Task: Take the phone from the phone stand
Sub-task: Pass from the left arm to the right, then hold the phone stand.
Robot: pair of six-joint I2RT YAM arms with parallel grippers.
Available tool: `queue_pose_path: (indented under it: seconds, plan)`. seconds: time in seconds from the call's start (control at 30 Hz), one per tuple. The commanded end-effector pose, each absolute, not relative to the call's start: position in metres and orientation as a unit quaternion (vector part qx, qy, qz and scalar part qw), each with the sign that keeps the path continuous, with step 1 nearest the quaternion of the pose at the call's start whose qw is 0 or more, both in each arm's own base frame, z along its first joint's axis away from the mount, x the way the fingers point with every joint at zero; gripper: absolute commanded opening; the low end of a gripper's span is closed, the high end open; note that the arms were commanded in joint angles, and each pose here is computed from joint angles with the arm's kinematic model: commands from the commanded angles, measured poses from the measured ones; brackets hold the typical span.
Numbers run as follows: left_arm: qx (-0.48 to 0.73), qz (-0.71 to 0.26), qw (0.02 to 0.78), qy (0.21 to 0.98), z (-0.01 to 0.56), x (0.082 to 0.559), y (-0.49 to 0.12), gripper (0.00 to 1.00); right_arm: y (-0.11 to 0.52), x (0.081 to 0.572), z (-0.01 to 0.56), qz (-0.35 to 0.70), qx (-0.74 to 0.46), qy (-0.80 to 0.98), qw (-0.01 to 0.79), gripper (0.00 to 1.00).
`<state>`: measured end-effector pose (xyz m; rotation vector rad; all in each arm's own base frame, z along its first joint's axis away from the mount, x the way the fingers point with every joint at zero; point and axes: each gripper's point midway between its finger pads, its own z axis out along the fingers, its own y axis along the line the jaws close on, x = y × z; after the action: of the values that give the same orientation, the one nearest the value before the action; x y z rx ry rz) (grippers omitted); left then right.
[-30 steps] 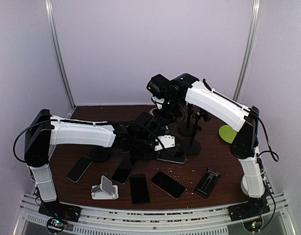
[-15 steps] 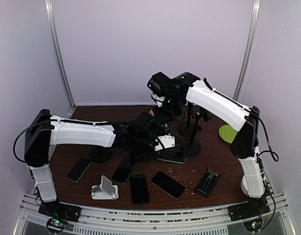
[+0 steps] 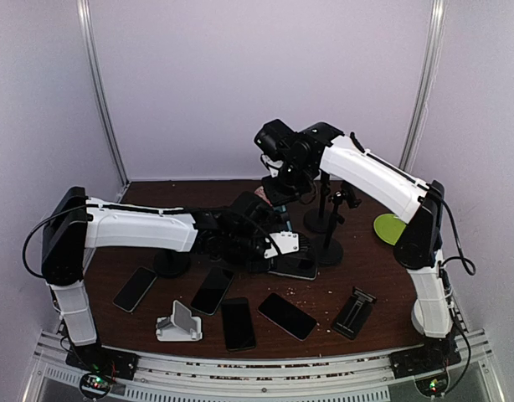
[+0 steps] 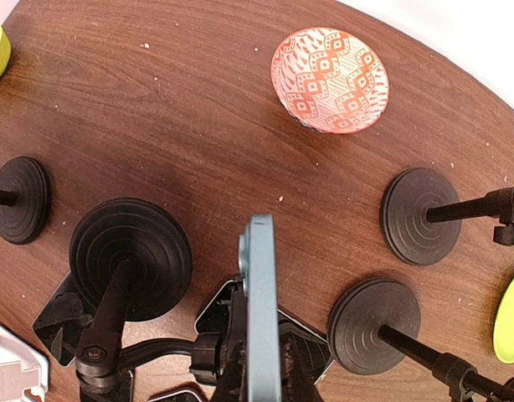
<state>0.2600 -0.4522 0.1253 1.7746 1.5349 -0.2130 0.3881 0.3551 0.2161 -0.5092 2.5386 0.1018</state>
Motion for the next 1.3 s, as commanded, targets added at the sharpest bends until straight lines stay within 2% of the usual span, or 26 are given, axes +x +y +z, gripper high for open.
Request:
queue_pose_path:
  seconds: [0.0,0.23,0.5,0.67,0.77,0.87,0.97,1.07,1.27]
  plan:
    - [0.693,-0.098,0.396,0.595,0.135,0.257,-0.459,0.00,0.357,0.401,0.296,0.095,-0.160,0.910,0.369,0.00]
    - [0.685,-0.096,0.401,0.600,0.139,0.259,-0.456,0.00,0.355,0.401,0.305,0.097,-0.166,0.906,0.377,0.00]
    - [0.643,-0.152,0.457,0.595,0.194,0.264,-0.433,0.00,0.345,0.396,0.296,0.078,-0.179,0.909,0.370,0.00]
    - [0.623,-0.169,0.475,0.598,0.209,0.271,-0.417,0.00,0.347,0.393,0.298,0.088,-0.181,0.908,0.367,0.00]
    - [0.606,-0.170,0.491,0.602,0.217,0.279,-0.406,0.15,0.349,0.389,0.299,0.097,-0.184,0.908,0.363,0.00]
    - [0.599,-0.161,0.510,0.596,0.225,0.284,-0.404,0.43,0.351,0.386,0.299,0.107,-0.186,0.909,0.358,0.00]
    - [0.602,-0.154,0.521,0.585,0.225,0.289,-0.409,0.56,0.355,0.382,0.298,0.119,-0.188,0.910,0.351,0.00]
    - [0.599,-0.131,0.530,0.586,0.218,0.301,-0.412,0.60,0.359,0.378,0.297,0.134,-0.187,0.912,0.341,0.00]
    - [0.582,-0.107,0.557,0.582,0.217,0.321,-0.422,0.57,0.367,0.371,0.304,0.176,-0.172,0.912,0.329,0.00]
